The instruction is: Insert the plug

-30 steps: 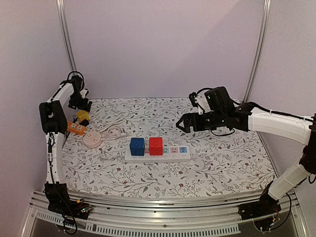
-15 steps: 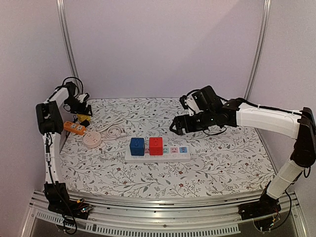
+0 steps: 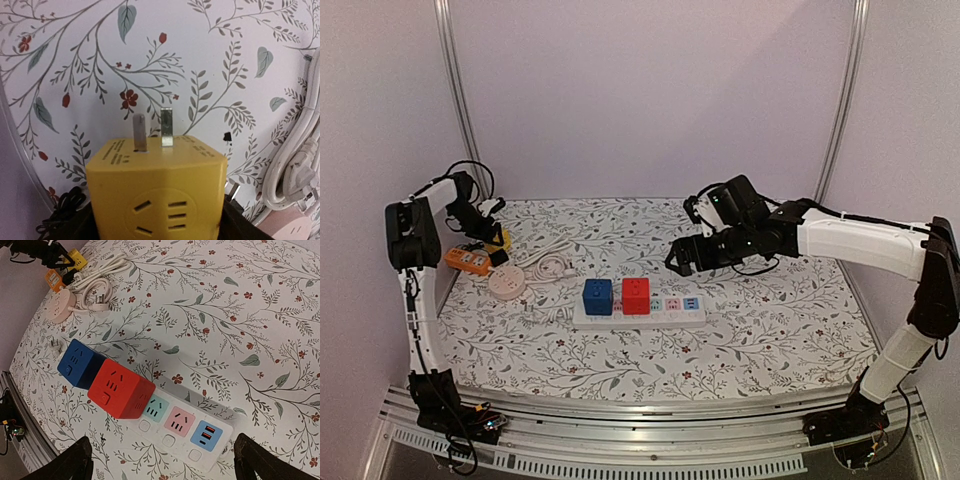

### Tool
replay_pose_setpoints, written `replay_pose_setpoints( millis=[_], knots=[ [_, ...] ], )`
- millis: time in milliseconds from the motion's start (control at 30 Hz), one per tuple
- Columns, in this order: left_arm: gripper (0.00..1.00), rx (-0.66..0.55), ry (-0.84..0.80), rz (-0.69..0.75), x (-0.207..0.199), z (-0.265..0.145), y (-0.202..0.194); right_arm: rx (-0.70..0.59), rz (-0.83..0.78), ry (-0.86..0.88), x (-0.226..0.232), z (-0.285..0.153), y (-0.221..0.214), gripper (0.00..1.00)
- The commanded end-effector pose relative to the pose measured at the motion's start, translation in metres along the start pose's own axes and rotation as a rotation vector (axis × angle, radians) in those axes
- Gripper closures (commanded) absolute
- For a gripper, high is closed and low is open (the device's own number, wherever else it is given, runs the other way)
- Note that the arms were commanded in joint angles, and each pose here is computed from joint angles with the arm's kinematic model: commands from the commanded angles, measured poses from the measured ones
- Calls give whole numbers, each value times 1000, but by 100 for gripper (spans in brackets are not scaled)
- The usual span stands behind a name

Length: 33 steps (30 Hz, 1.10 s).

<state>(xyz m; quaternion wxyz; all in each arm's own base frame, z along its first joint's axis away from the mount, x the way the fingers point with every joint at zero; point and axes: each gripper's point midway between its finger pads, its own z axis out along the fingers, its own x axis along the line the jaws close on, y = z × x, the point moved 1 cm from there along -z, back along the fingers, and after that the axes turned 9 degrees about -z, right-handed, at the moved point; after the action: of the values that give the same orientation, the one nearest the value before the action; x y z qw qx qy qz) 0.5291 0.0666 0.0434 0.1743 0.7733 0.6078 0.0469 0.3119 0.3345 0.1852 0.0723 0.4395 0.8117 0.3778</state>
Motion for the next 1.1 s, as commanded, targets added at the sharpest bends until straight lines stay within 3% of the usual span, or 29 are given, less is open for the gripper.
replay_pose_setpoints(
  millis=[0, 67, 167, 267, 300, 400, 500, 733, 867, 967, 1067],
  knots=[
    [33, -96, 89, 12, 1, -24, 28, 12, -23, 16, 6, 6, 2, 3],
    [38, -114, 91, 14, -1, -23, 33, 13, -25, 14, 6, 6, 2, 3],
    [54, -120, 82, 31, -5, -20, 36, 11, -29, 8, 5, 3, 0, 3],
    [98, -128, 48, 60, -17, -23, 36, 4, -33, 1, 3, -1, 0, 3],
    [100, -132, 39, 71, -22, -26, 36, 1, -34, -2, 2, -3, 0, 3],
    [100, -181, -26, 128, -54, -57, 41, -14, -45, -12, 2, -9, 2, 4],
    [100, -250, -117, 257, -114, -107, 43, -41, -59, -17, 2, -18, 9, 3],
    [100, -318, -123, 849, -269, -204, -14, -179, -89, 21, 15, -62, 46, 2],
    [100, -250, -177, 1012, -314, -248, -53, -296, -89, 107, 32, -91, 70, 1],
    [100, -147, -74, 1204, -332, -265, -82, -358, -78, 176, 45, -105, 83, 2],
    [100, -203, 23, 1424, -359, -285, -100, -387, -59, 224, 56, -112, 89, 5]
  ],
)
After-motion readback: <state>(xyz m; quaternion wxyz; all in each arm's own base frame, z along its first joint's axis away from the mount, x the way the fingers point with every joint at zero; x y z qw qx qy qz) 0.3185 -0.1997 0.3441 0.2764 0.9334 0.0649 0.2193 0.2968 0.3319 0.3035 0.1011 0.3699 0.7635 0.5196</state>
